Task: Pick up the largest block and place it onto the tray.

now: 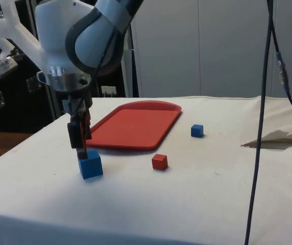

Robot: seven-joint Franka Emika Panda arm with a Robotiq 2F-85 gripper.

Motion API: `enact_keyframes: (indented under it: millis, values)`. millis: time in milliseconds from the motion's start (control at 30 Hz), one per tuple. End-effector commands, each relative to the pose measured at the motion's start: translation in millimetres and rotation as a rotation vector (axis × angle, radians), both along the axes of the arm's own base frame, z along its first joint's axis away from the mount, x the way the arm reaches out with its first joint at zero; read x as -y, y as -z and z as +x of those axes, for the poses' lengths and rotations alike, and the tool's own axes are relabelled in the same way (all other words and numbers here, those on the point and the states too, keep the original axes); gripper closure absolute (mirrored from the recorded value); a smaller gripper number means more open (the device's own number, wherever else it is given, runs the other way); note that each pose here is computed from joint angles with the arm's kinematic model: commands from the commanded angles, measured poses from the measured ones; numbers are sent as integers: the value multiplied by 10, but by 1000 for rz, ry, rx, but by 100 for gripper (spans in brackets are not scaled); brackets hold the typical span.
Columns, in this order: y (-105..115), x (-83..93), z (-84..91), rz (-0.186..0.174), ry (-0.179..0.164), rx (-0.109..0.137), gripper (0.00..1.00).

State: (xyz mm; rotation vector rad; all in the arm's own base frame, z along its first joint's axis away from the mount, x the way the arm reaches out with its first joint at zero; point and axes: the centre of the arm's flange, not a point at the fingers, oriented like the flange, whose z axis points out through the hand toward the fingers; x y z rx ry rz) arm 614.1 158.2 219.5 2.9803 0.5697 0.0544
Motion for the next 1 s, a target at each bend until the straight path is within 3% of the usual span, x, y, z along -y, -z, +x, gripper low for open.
enact_keyframes:
  millis: [0, 33, 133, 233, 267, 300, 667, 767, 800, 933, 967]
  values:
    - [28, 5, -9, 2, 1, 0, 0]
    - [80, 10, -20, 22, -2, 2, 0]
    - [174, 32, -31, 26, -3, 1, 0]
    - [252, 35, -30, 24, -6, 4, 0]
    - [235, 49, -32, 9, -2, -2, 0]
    - [279, 42, -30, 22, -5, 4, 0]
    - [382, 50, -16, 9, -6, 21, 3]
    - [390, 50, -15, 8, -6, 24, 33]
    - [393, 50, -13, 8, -5, 26, 56]
    - [388, 57, -16, 7, -7, 21, 99]
    - [400, 50, -14, 8, -6, 28, 99]
